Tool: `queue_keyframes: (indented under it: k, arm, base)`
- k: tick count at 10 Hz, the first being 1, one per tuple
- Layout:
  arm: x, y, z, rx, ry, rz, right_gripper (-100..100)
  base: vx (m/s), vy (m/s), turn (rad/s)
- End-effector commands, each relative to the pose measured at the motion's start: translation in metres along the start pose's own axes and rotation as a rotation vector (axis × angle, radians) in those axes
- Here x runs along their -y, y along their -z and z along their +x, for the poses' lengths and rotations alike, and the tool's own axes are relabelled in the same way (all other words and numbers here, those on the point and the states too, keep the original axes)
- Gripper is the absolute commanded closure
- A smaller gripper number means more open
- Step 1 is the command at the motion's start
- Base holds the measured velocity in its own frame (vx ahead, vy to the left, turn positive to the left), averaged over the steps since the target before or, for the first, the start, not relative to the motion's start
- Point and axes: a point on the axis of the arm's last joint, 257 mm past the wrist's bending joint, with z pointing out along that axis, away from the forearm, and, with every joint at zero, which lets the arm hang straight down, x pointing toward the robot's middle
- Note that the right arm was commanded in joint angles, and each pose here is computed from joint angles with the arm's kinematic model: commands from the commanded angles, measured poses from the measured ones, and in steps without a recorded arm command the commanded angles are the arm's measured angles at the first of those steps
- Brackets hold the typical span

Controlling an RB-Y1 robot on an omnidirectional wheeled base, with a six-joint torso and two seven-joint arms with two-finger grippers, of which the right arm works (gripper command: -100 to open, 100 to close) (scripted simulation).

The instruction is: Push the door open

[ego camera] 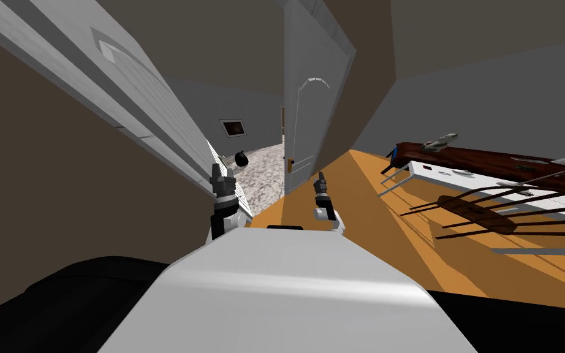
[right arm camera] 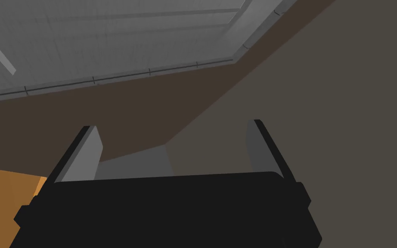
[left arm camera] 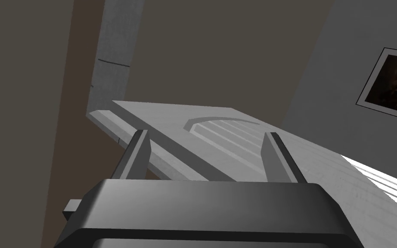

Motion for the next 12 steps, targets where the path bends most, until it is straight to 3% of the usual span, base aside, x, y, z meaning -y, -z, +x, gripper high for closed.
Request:
queue_keyframes:
  k: [1,5,6,9,10,12]
  arm:
    - [0.012,-0.0059,0.002,-0.009,-0.006,0.017,-100]
    - [0.037,-0.0136,0.003,-0.024,-0.014,0.054,-100]
    - [0.042,-0.0120,0.002,-0.023,-0.014,0.064,-100]
    - [0.063,-0.0210,0.002,-0.036,-0.022,0.093,-100]
    - [0.067,-0.0190,0.001,-0.035,-0.021,0.104,-100]
    - [0.079,-0.0256,0.000,-0.041,-0.026,0.120,-100]
  base:
    - [0.062,-0.112,0.210]
    - [0.037,-0.079,0.157]
    - [0.031,-0.072,0.074]
    - [0.041,-0.099,0.201]
    - [0.026,-0.084,0.047]
    - [0.030,-0.082,0.161]
